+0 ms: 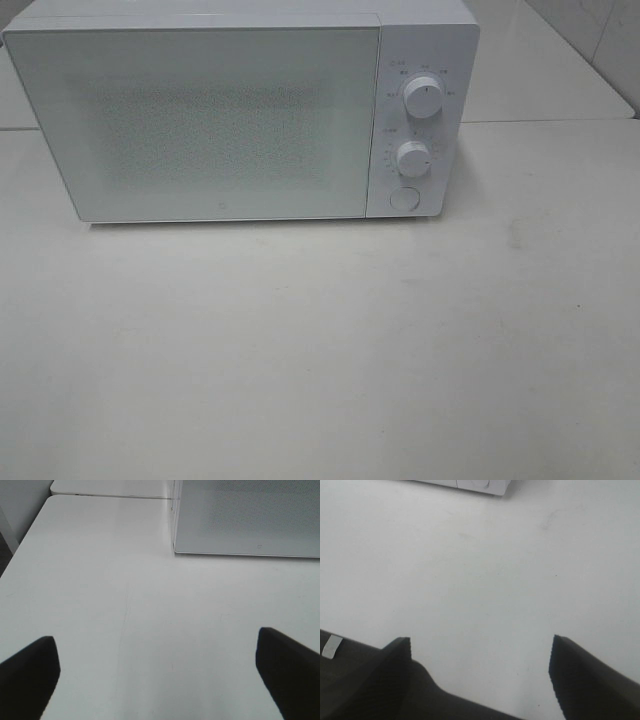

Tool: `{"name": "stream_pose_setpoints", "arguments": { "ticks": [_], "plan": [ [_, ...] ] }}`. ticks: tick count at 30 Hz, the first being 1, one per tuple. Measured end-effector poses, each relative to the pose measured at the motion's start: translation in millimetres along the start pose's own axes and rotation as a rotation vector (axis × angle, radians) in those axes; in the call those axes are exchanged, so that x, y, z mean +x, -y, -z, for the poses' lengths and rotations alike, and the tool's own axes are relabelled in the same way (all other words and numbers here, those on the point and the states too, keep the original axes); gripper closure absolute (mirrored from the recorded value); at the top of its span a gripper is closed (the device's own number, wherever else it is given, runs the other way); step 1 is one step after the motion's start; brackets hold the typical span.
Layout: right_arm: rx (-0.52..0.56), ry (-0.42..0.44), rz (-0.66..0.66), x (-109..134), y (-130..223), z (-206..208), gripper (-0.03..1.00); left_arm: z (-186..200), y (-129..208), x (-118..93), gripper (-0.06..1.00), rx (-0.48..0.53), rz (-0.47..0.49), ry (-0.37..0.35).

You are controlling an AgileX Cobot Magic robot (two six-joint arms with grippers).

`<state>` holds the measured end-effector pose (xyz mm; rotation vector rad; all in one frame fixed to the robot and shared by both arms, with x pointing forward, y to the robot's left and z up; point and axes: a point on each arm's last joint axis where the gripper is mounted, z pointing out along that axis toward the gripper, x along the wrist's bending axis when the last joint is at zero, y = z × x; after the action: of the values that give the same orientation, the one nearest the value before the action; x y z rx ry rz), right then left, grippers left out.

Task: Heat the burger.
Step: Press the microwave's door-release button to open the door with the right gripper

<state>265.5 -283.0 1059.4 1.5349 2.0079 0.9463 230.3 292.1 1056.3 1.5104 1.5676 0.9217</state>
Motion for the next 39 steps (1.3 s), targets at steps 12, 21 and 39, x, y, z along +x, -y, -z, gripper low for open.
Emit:
{"name": "stream_pose_setpoints", "arguments": {
  "ticks": [12, 21, 39],
  "plan": [
    [-0.228, 0.046, 0.000, 1.3, 31.8, 21.4, 0.22, 0.0, 0.0, 0.0, -0.04, 0.000, 0.000, 0.000],
    [-0.230, 0.046, 0.000, 1.4, 32.0, 21.6, 0.22, 0.0, 0.0, 0.0, -0.04, 0.000, 0.000, 0.000],
    [-0.066, -0.014, -0.058, 1.7, -0.6, -5.1, 0.22, 0.0, 0.0, 0.3, -0.04, 0.000, -0.002, -0.004]
  ]
}}
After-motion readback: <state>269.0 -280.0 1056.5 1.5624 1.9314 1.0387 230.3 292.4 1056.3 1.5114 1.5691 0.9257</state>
